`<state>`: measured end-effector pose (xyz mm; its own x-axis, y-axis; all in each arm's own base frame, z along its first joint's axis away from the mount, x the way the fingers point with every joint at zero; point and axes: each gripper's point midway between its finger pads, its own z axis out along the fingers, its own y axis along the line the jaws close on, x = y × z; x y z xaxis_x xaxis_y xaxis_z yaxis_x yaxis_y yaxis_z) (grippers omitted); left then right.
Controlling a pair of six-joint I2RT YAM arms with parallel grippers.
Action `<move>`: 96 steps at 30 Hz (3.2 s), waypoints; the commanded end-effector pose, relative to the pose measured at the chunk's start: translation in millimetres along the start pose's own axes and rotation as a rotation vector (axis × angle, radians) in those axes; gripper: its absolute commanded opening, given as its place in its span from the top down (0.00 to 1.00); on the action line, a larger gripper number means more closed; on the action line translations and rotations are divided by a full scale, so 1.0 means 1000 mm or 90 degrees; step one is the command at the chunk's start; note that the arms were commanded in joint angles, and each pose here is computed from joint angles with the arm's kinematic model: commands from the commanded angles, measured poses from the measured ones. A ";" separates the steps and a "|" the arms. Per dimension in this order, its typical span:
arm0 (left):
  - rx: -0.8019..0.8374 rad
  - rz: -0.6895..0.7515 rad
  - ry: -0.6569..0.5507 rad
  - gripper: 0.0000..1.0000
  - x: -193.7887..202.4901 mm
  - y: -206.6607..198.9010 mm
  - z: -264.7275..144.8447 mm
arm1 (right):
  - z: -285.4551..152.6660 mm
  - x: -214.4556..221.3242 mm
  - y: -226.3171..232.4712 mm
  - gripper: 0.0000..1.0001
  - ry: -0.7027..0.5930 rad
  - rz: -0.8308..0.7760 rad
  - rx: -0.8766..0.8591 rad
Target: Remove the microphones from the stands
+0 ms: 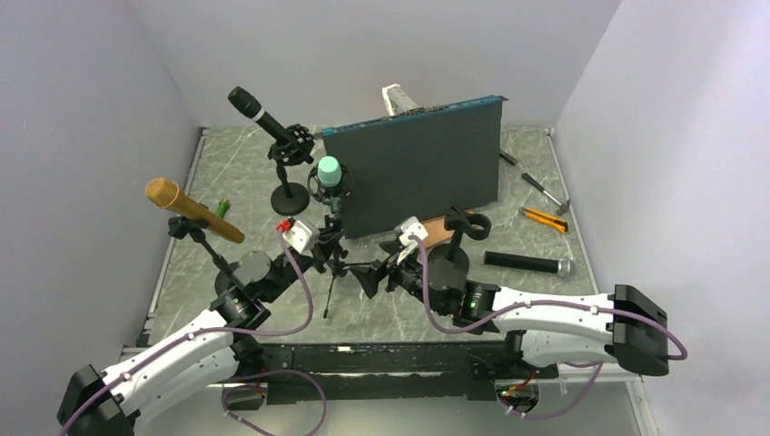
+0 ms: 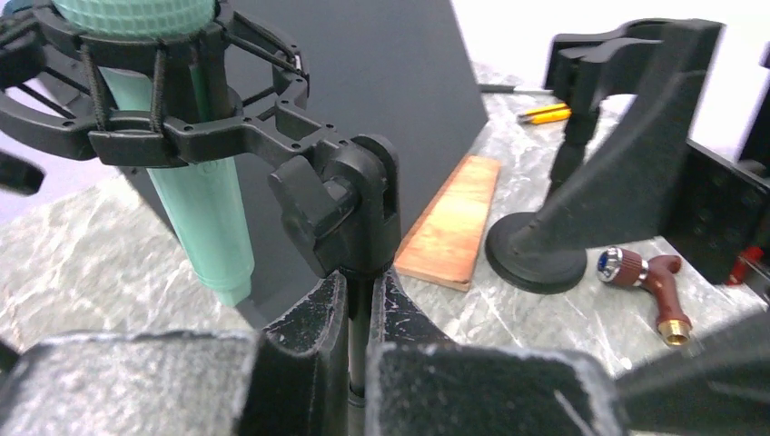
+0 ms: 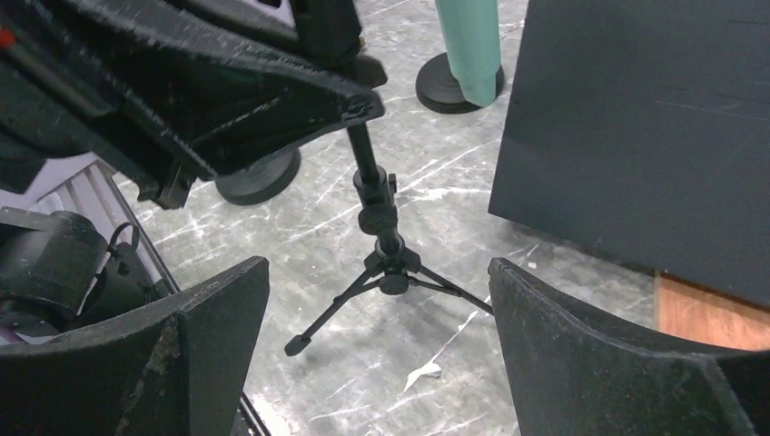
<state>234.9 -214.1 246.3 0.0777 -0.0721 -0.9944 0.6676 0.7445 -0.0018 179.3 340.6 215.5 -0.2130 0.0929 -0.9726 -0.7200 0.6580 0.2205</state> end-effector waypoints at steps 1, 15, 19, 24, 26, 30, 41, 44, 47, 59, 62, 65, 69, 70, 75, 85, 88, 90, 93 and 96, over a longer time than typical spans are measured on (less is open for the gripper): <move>0.101 0.050 -0.155 1.00 -0.040 -0.028 -0.006 | -0.007 -0.013 -0.007 0.08 -0.031 0.027 0.017; 0.065 0.022 -0.080 0.73 0.013 -0.017 -0.027 | -0.013 -0.005 -0.011 0.09 -0.019 0.040 0.024; 0.036 -0.016 -0.066 0.58 0.016 -0.011 -0.030 | -0.011 -0.006 -0.009 0.08 -0.017 0.039 0.018; 0.025 -0.027 -0.050 0.51 0.017 -0.009 -0.031 | -0.008 -0.001 -0.006 0.09 -0.005 0.039 0.013; 0.033 -0.026 -0.045 0.48 0.016 -0.011 -0.031 | -0.009 0.001 -0.007 0.09 -0.004 0.042 0.013; 0.032 -0.044 -0.047 0.43 0.006 -0.012 -0.034 | -0.010 -0.001 -0.007 0.09 -0.005 0.040 0.016; 0.029 -0.114 0.074 0.11 -0.034 -0.017 -0.057 | 0.003 0.001 0.011 0.05 0.061 0.097 0.007; 0.031 -0.117 0.073 0.01 -0.046 -0.017 -0.065 | 0.009 0.002 0.018 0.05 0.087 0.123 0.004; 0.031 -0.101 0.037 0.01 -0.069 -0.015 -0.073 | 0.018 -0.003 0.026 0.05 0.095 0.165 0.003; -0.084 0.062 0.007 0.01 -0.140 0.028 -0.065 | 0.054 0.017 0.031 0.35 0.138 0.193 -0.065; -0.065 0.074 -0.005 0.01 -0.135 0.023 -0.058 | 0.059 0.022 0.029 0.36 0.145 0.170 -0.081; -0.058 0.064 -0.007 0.01 -0.127 0.020 -0.055 | 0.062 0.024 0.035 0.42 0.153 0.151 -0.107; -0.091 -0.002 -0.009 0.01 -0.134 0.025 -0.058 | 0.064 0.028 0.044 0.44 0.163 0.146 -0.139; -0.101 -0.024 -0.011 0.01 -0.140 0.027 -0.058 | 0.064 0.029 0.043 0.44 0.164 0.148 -0.136; -0.125 -0.012 0.034 0.01 -0.156 0.033 -0.036 | 0.061 0.025 0.038 0.39 0.160 0.148 -0.115; -0.181 0.024 0.115 0.01 -0.152 0.053 0.026 | 0.058 0.015 0.038 0.26 0.149 0.141 -0.116; -0.166 0.011 0.133 0.09 -0.139 0.049 0.034 | 0.052 0.013 0.037 0.26 0.147 0.151 -0.115; -0.151 0.011 0.132 0.13 -0.135 0.046 0.036 | 0.049 0.013 0.036 0.26 0.150 0.150 -0.115; -0.138 0.018 0.138 0.19 -0.127 0.043 0.037 | 0.048 0.012 0.029 0.26 0.145 0.145 -0.092; -0.142 0.024 0.149 0.24 -0.115 0.045 0.038 | 0.047 0.014 0.029 0.26 0.149 0.147 -0.092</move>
<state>284.5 -194.4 357.2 -0.1322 0.1225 -0.9836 0.4703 0.8813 0.0465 184.2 400.4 195.2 -0.5295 0.0138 -0.8482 -0.7210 0.5195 0.4585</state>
